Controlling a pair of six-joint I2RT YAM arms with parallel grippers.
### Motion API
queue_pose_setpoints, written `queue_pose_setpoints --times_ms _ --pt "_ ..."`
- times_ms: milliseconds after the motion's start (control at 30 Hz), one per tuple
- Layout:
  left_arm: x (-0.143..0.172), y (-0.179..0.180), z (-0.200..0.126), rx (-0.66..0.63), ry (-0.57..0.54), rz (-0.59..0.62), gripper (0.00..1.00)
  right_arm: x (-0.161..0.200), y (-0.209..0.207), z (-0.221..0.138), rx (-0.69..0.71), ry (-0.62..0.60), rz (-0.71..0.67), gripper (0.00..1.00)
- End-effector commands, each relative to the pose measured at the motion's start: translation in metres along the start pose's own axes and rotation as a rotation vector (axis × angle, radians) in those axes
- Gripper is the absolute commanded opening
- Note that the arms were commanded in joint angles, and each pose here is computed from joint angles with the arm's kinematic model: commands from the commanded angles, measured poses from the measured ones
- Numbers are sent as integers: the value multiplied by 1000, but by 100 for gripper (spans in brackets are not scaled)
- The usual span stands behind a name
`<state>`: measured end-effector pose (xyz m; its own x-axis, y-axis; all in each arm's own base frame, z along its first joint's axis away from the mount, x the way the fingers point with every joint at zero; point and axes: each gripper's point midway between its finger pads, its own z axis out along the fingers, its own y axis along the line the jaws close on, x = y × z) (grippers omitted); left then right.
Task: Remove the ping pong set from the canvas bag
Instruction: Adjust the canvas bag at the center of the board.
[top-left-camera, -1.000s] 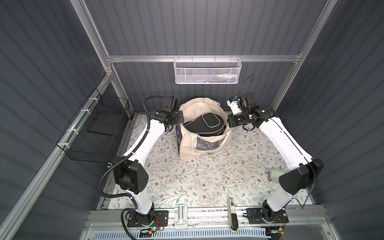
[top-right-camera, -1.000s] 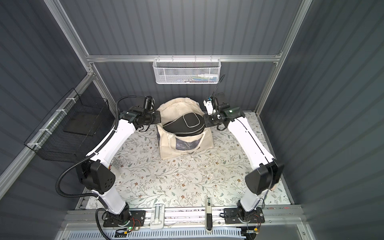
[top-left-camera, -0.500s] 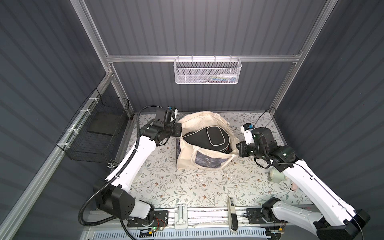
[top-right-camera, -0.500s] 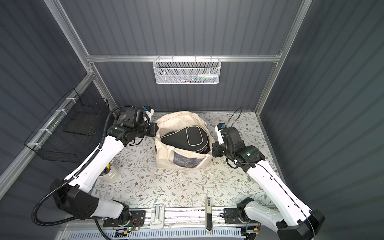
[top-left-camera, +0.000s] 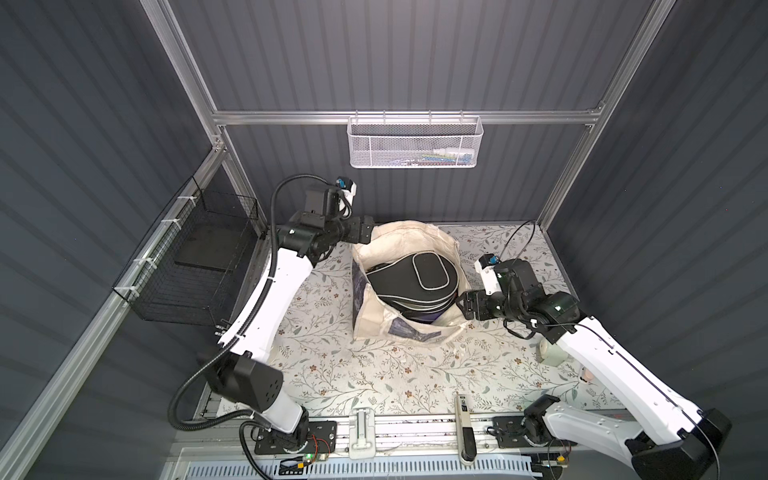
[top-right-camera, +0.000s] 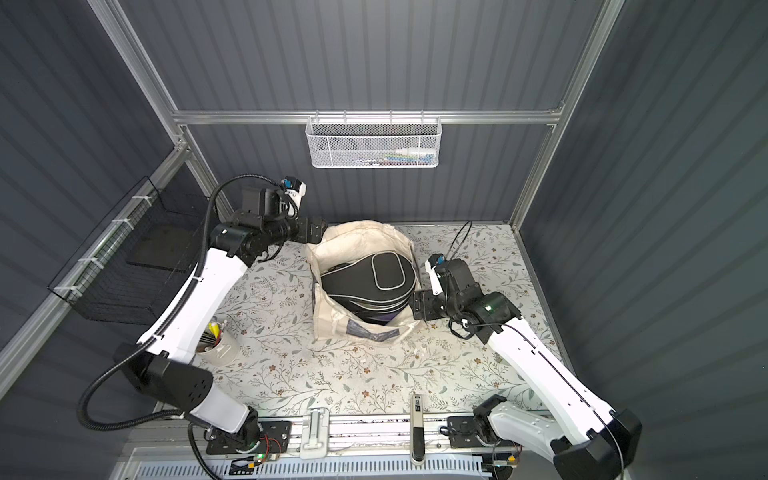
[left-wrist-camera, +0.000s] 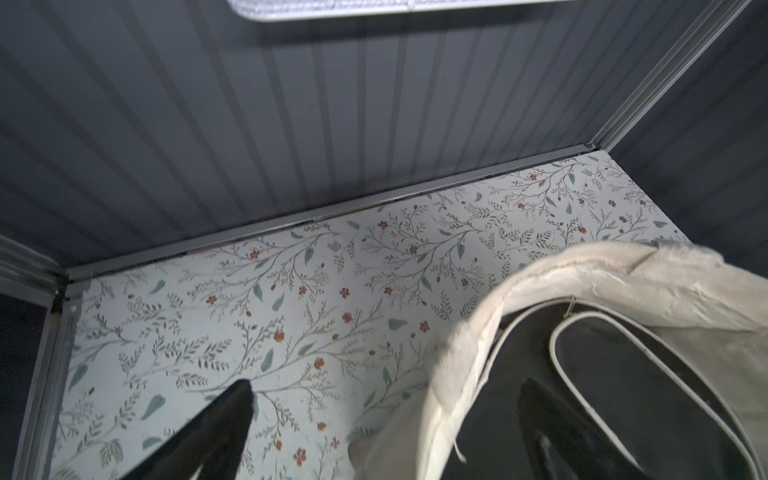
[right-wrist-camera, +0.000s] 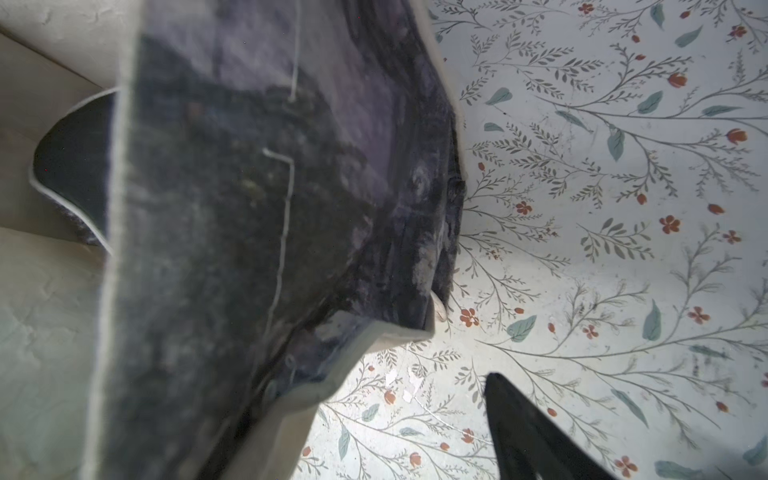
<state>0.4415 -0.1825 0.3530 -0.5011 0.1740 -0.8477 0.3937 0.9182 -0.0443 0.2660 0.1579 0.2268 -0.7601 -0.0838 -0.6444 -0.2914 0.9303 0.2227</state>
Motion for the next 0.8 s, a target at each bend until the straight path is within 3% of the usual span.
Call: queue_pose_setpoints --times_ms 0,100,233,300,367,433,500,767 --pt "37 4 34 -6 162 67 100 1 3 -6 -8 21 3 88" --pt "54 0 55 28 225 77 100 2 10 -6 -51 27 35 76" --pt "69 -5 62 66 277 80 97 -9 20 -10 -93 5 49 35" --pt "73 -7 58 77 284 78 87 -20 21 -16 -90 -20 37 11" --pt "75 -12 50 105 278 75 71 -32 22 -22 -87 -51 19 0" --pt "76 -19 43 143 269 64 44 -44 20 -18 -70 -56 -1 0" --pt "74 -25 32 169 253 46 1 -62 17 -19 -55 -81 -20 0" --pt "71 -52 -33 305 210 -41 0 -161 -6 -1 -69 -155 -70 0"
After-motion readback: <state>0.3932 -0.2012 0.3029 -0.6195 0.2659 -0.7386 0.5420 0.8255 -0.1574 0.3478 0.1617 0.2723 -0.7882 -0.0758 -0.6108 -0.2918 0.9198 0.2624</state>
